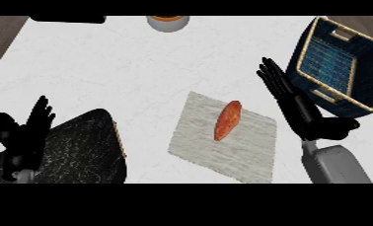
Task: Pick the sweet potato from the placemat and place it in the basket
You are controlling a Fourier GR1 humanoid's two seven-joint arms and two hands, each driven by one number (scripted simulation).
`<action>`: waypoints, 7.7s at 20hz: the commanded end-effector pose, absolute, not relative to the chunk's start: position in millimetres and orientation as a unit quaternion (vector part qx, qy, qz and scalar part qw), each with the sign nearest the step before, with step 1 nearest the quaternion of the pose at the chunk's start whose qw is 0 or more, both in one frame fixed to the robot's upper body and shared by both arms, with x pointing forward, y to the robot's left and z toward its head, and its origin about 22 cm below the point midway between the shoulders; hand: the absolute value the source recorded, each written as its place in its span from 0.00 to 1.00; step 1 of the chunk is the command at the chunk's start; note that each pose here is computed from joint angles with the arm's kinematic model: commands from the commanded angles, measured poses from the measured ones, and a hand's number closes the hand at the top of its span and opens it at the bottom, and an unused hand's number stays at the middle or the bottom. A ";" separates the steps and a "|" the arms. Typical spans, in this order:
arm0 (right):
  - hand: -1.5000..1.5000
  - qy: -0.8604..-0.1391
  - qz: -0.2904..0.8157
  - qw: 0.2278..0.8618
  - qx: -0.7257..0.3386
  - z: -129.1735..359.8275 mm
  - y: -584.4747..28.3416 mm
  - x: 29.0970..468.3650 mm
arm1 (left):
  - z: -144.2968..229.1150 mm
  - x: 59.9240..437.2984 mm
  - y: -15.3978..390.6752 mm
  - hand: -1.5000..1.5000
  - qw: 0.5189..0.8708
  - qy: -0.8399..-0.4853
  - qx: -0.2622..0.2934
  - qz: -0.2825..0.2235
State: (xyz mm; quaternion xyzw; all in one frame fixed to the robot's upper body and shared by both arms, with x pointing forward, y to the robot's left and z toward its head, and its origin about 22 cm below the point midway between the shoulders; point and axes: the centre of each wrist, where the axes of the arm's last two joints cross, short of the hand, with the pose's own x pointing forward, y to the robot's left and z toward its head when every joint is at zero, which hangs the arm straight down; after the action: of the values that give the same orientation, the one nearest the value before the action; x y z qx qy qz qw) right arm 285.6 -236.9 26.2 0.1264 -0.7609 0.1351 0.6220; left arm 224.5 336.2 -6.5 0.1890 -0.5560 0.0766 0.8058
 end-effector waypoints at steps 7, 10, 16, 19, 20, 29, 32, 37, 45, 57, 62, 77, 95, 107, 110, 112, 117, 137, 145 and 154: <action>1.00 -0.806 -0.168 0.564 0.062 56.5 -195.7 314.3 | 50.9 264.0 314.6 0.50 0.694 -0.697 0.169 -0.064; 1.00 -0.766 -0.092 0.631 0.082 53.6 -104.1 318.2 | 78.4 281.2 281.2 0.50 0.623 -0.754 0.115 -0.172; 0.00 -0.775 -0.075 0.616 -0.117 72.8 -57.3 339.6 | 69.5 284.0 277.7 0.50 0.625 -0.751 0.116 -0.180; 0.00 -0.735 -0.023 0.635 -0.234 64.0 -96.3 365.8 | 73.4 283.8 286.2 0.50 0.633 -0.746 0.123 -0.168; 0.00 -0.718 0.014 0.642 -0.268 60.7 -113.0 375.1 | 74.5 287.2 283.0 0.50 0.635 -0.743 0.126 -0.169; 0.00 -0.495 0.332 0.736 -0.321 94.2 -123.2 402.4 | 72.2 284.0 291.4 0.50 0.634 -0.743 0.125 -0.175; 0.00 -0.440 0.403 0.743 -0.301 139.7 -101.0 405.0 | 70.3 286.3 296.7 0.50 0.636 -0.741 0.142 -0.164; 0.00 -0.367 0.472 0.756 -0.266 206.3 -89.1 402.6 | 62.6 279.4 302.7 0.50 0.633 -0.746 0.134 -0.159; 0.00 -0.310 0.471 0.785 -0.257 203.3 -107.0 392.8 | 78.5 286.7 311.8 0.50 0.625 -0.753 0.132 -0.157; 0.00 -0.249 0.506 0.790 -0.241 132.2 -109.8 384.6 | 76.9 282.3 296.8 0.50 0.623 -0.755 0.128 -0.159; 0.00 -0.232 0.516 0.790 -0.237 104.9 -129.6 374.1 | 69.0 287.9 305.7 0.50 0.626 -0.751 0.131 -0.166; 0.00 -0.258 0.494 0.786 -0.267 61.8 -124.4 371.1 | 82.0 286.6 288.2 0.50 0.626 -0.752 0.129 -0.165; 0.00 -0.245 0.491 0.795 -0.261 11.8 -119.7 330.3 | 69.3 282.5 299.6 0.50 0.621 -0.754 0.128 -0.168; 1.00 -0.249 0.462 0.815 -0.243 2.8 -113.0 326.7 | 80.9 283.6 310.8 0.50 0.622 -0.755 0.130 -0.165; 1.00 -0.261 0.471 0.806 -0.245 -15.5 -139.4 324.6 | 81.7 274.4 289.8 0.50 0.623 -0.755 0.127 -0.163; 1.00 -0.257 0.494 0.792 -0.251 -13.5 -121.9 333.7 | 62.8 298.2 295.7 0.50 0.627 -0.752 0.126 -0.161; 1.00 -0.288 0.495 0.776 -0.265 -16.8 -118.6 331.4 | 87.3 287.7 297.7 0.50 0.627 -0.751 0.127 -0.165; 1.00 -0.514 0.181 0.612 -0.573 190.5 -581.4 245.6 | 76.7 279.5 308.4 0.50 0.624 -0.754 0.137 -0.154; 1.00 -0.678 0.122 0.531 -0.492 291.1 -601.0 228.5 | 74.6 281.8 284.0 0.50 0.623 -0.755 0.119 -0.164; 1.00 -0.704 0.148 0.556 -0.416 357.9 -574.9 252.5 | 72.0 295.6 285.8 0.50 0.617 -0.760 0.108 -0.176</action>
State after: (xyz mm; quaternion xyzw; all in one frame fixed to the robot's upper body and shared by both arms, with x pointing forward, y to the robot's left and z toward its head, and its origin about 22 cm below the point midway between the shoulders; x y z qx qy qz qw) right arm 244.2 -587.0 330.8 -0.4413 -0.6961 0.1359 0.5498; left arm 292.9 290.6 72.3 0.1164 -0.7567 -0.1724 0.6198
